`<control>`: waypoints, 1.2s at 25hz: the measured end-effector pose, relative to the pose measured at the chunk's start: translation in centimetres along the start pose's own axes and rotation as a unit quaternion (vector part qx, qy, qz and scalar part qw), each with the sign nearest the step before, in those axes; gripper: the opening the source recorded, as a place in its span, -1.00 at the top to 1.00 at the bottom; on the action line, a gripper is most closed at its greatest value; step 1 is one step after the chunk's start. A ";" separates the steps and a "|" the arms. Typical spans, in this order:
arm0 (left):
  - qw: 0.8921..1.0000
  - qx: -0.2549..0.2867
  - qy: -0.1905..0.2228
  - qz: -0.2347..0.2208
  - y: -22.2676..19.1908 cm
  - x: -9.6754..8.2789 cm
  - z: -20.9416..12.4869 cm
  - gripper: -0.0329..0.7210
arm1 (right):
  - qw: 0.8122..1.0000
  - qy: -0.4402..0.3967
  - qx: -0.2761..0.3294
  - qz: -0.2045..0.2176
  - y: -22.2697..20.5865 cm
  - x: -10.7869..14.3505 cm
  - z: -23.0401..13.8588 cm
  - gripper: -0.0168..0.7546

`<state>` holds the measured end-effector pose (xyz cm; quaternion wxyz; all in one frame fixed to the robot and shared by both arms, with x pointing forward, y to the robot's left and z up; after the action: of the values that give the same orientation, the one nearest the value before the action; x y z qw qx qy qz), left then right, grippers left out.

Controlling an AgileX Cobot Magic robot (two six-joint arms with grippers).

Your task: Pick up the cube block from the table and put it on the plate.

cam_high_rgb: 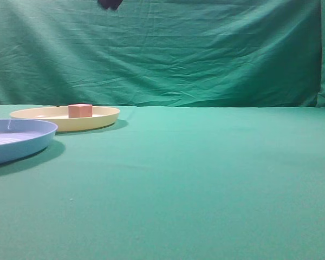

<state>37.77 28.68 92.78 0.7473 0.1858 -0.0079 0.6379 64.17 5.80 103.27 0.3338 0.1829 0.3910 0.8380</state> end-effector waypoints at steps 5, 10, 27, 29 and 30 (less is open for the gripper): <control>1.000 0.000 0.000 0.000 0.0 0.0 0.0 0.91 | 1.000 -0.028 0.001 -0.012 8.6 -0.9 -0.3 0.96; 1.000 0.000 0.000 0.000 0.0 0.0 0.0 0.91 | 0.999 -0.015 -0.036 -0.015 14.6 0.0 -2.8 0.96; 1.000 0.000 0.000 0.000 0.0 0.0 0.0 0.91 | 0.994 -0.047 -0.098 -0.007 21.3 2.3 -18.6 0.96; 1.000 0.000 0.000 0.000 0.0 0.0 0.0 0.91 | 0.993 -0.058 -0.105 -0.024 21.9 1.8 -19.7 0.96; 1.000 0.000 0.000 0.000 0.0 0.0 0.0 0.91 | 0.991 -0.066 -0.110 -0.033 22.3 1.6 -20.5 0.96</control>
<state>37.77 28.68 92.78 0.7473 0.1858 -0.0079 0.6379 42.15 -14.54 107.83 0.4045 0.1873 0.2795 0.8504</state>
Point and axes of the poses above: a point on each arm's last joint axis where the gripper is mounted, y pointing back along that axis away from the gripper, x along the wrist's bending axis when the last joint is at zero, z = x × y, the point moved 9 cm from there along -y, pointing out along that axis toward the gripper, and after that the axes turned 8 degrees about -y, right-handed, at the moved point
